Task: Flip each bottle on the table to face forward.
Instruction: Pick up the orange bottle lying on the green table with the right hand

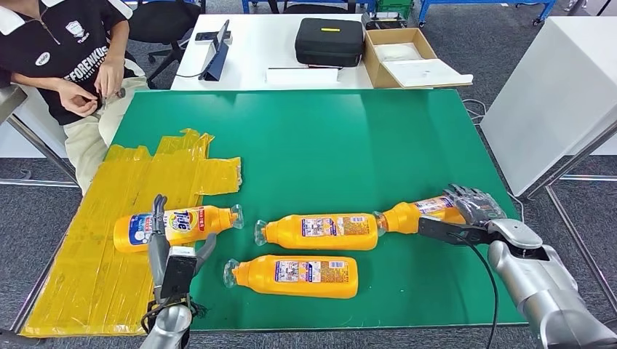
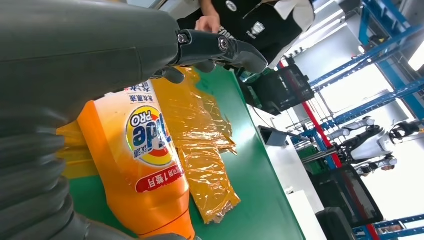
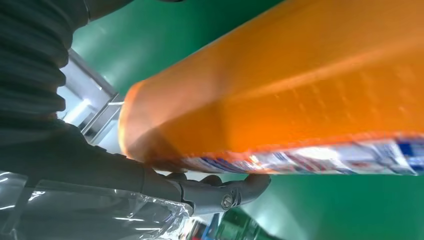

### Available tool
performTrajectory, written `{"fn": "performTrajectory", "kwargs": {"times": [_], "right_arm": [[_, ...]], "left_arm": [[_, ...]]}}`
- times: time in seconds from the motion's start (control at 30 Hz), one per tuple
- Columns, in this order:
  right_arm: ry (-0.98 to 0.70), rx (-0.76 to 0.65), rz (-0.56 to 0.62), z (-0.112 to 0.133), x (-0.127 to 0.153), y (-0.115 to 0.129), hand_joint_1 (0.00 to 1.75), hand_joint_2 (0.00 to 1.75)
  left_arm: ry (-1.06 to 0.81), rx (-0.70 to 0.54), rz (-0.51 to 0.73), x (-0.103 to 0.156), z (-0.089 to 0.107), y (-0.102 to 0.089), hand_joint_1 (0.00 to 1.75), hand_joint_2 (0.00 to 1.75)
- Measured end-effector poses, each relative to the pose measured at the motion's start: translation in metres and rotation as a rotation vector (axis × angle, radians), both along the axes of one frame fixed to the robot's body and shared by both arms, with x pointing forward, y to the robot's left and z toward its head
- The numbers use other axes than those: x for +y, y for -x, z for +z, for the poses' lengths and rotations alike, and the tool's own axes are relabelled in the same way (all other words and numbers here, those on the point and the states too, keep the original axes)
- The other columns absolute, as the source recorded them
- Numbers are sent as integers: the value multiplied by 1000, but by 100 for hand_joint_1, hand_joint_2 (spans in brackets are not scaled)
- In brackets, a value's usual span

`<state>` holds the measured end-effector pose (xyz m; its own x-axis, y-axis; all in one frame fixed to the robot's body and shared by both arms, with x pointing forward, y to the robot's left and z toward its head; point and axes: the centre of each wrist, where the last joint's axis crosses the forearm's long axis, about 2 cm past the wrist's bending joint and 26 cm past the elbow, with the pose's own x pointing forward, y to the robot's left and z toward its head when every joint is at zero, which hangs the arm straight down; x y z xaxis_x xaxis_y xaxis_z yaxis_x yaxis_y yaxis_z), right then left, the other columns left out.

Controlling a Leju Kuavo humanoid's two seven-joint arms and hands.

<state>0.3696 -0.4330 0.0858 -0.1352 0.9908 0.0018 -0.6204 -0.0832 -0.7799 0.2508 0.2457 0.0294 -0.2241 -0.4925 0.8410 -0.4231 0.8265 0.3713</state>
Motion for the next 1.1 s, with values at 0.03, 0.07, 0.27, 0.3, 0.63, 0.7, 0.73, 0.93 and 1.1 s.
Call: {"fn": "performTrajectory", "kwargs": {"times": [0.03,0.07,0.27,0.3,0.63,0.7,0.73,0.93,1.1], "right_arm": [[-4,13,1,2,0,-1,0,175],[-8,26,3,3,-1,-3,0,175],[-16,80,17,9,-1,-7,0,175],[-23,92,18,9,-1,-7,0,175],[-69,236,14,11,-13,-2,174,175],[-53,244,17,11,-14,-2,175,175],[-46,247,19,12,-15,-2,175,175],[-26,257,29,14,-18,-2,175,175],[-11,256,35,15,-18,-3,175,175]], "left_arm": [[3,2,1,0,-1,0,0,175],[4,3,2,0,-1,0,0,175],[9,6,12,0,-2,-1,0,175],[11,6,13,0,-2,-1,0,175],[49,8,54,-1,-4,-1,0,175],[53,9,54,-1,-4,-1,0,175],[54,10,53,-1,-5,-1,0,175],[49,15,45,-1,-6,0,0,175],[50,19,41,-2,-7,0,0,175]]}}
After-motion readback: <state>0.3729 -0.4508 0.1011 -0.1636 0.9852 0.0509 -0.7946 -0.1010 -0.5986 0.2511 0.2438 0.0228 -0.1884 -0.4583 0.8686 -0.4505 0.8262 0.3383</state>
